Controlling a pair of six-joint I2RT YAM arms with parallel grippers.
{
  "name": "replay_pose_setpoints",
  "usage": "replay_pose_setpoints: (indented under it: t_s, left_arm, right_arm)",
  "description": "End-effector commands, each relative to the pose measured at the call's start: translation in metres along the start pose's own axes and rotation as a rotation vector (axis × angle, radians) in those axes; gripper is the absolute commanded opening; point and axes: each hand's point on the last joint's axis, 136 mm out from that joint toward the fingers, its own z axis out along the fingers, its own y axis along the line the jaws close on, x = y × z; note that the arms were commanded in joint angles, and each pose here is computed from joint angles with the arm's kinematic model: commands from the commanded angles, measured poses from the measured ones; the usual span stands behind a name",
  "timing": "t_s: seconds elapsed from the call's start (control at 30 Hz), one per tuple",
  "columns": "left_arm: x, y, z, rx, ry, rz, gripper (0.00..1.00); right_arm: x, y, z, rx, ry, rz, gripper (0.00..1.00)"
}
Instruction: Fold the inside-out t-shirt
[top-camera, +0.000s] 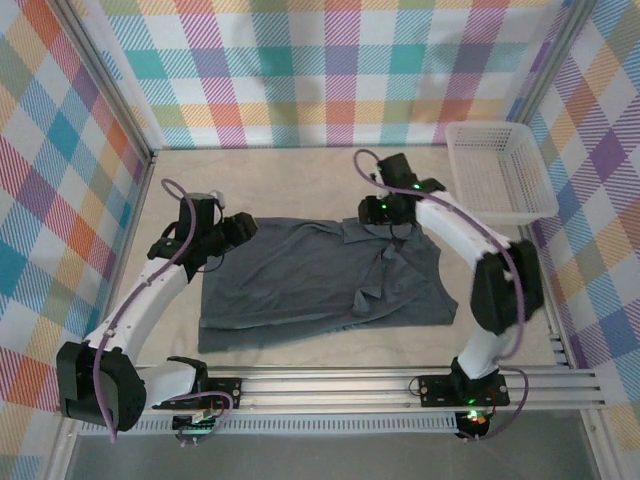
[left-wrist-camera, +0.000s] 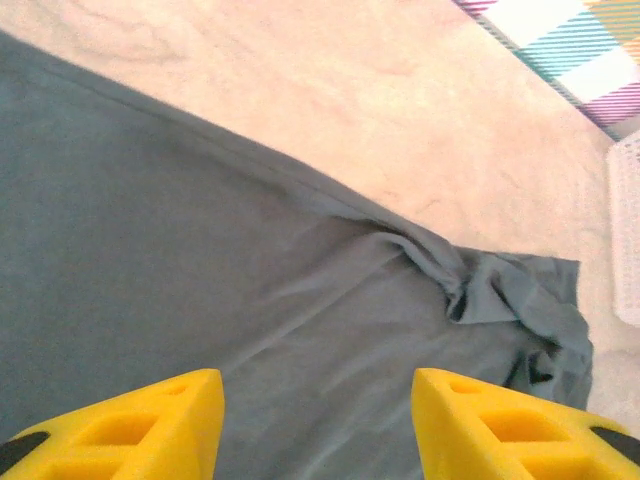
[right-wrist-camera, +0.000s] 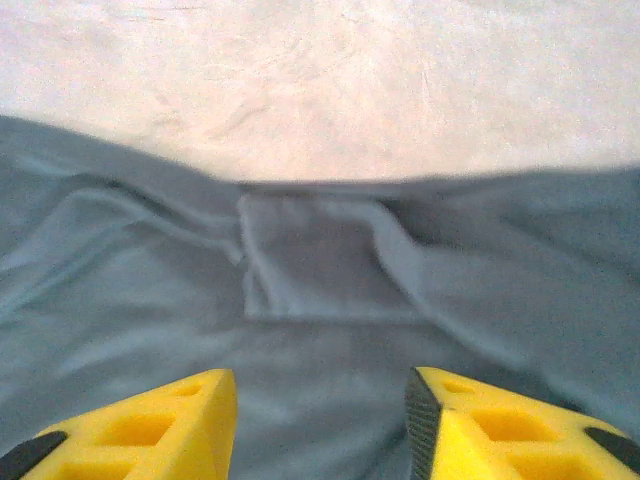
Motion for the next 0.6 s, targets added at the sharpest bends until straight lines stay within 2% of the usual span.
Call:
replay_pose_setpoints:
  t_s: [0.0, 0.1, 0.2, 0.23, 0.37, 0.4, 0.57]
  left_arm:
    - [0.013, 0.001, -0.012, -0.018, 0.043, 0.054, 0.55]
    - [0.022, 0.01, -0.016, -0.04, 0.048, 0.05, 0.57]
    - [0.028, 0.018, -0.016, -0.065, 0.057, 0.038, 0.59]
    - [0.03, 0.02, -0.015, -0.071, 0.06, 0.035, 0.59]
    - [0.033, 0.024, -0.011, -0.081, 0.065, 0.017, 0.61]
    - [0.033, 0.025, -0.01, -0.085, 0.067, 0.016, 0.61]
    - [0.028, 0.022, -0.01, -0.083, 0.063, 0.018, 0.62]
  right_arm:
    - [-0.006, -0.028, 0.028, 0.155, 0.047, -0.106, 0.54]
    - [-0.004, -0.032, 0.053, 0.179, 0.088, -0.11, 0.54]
    - [0.005, -0.039, 0.069, 0.2, 0.123, -0.1, 0.49]
    - [0.007, -0.04, 0.073, 0.201, 0.125, -0.098, 0.46]
    - [0.005, -0.039, 0.073, 0.199, 0.119, -0.091, 0.07]
    - [0.0, -0.039, 0.069, 0.205, 0.105, -0.092, 0.01]
    - [-0.061, -0.031, 0.036, 0.211, -0.088, -0.122, 0.0]
